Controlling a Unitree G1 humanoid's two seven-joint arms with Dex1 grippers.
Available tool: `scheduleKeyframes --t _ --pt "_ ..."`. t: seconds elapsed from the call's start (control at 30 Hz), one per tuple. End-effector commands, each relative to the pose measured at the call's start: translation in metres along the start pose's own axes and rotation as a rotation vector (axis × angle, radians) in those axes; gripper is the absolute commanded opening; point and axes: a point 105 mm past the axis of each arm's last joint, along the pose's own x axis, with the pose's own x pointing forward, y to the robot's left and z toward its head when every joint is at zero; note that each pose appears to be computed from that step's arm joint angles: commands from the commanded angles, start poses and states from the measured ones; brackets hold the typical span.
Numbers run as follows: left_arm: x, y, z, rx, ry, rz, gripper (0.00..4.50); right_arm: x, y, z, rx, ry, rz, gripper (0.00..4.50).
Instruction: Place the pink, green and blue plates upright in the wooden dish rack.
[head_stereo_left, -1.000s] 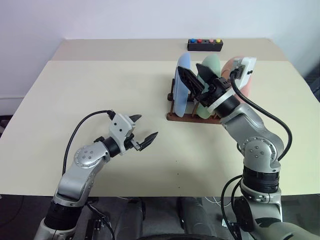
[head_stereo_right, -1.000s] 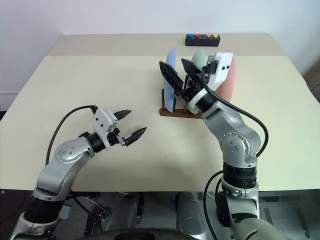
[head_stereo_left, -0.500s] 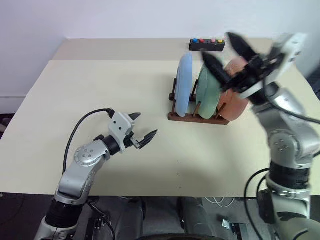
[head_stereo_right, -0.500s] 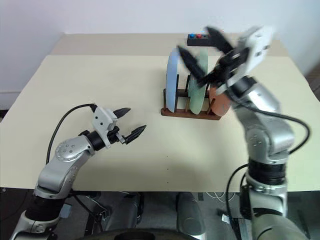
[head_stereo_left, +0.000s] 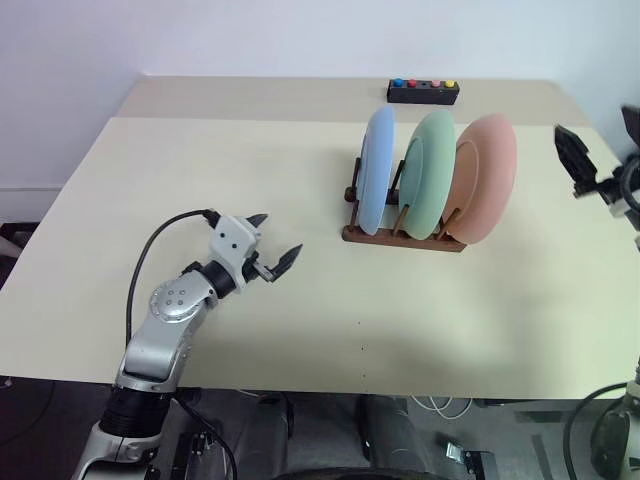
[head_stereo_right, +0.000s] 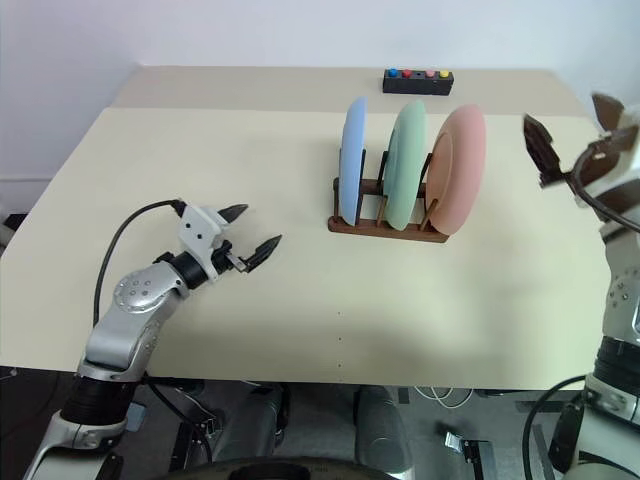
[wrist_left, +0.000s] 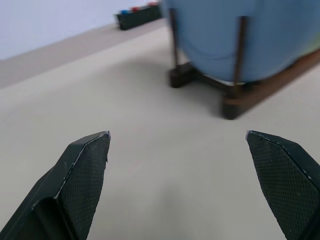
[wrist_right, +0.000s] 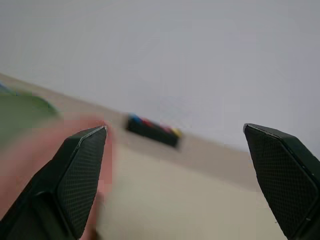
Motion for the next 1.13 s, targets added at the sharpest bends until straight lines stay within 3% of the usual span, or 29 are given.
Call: scheduleKeyframes --t 0.03,0.3,1.03,1.13 --pt "-0.009 0.041 -0.002 0.031 -0.004 0.184 4.50 -0.022 0.004 -0.039 -0.039 0.122 0.029 4.47" --pt "-0.023 0.054 -0.027 0.037 0.054 0.247 4.50 -0.041 0.034 -0.100 0.016 0.277 0.106 4.47" --pt "-0.017 0.042 -0.034 0.032 0.063 0.254 4.50 -0.029 0.025 -0.129 0.030 0.288 0.105 4.47" --pt "-0.030 0.044 -0.045 0.020 0.119 0.287 4.50 -0.033 0.025 -0.135 0.049 0.292 0.103 4.47"
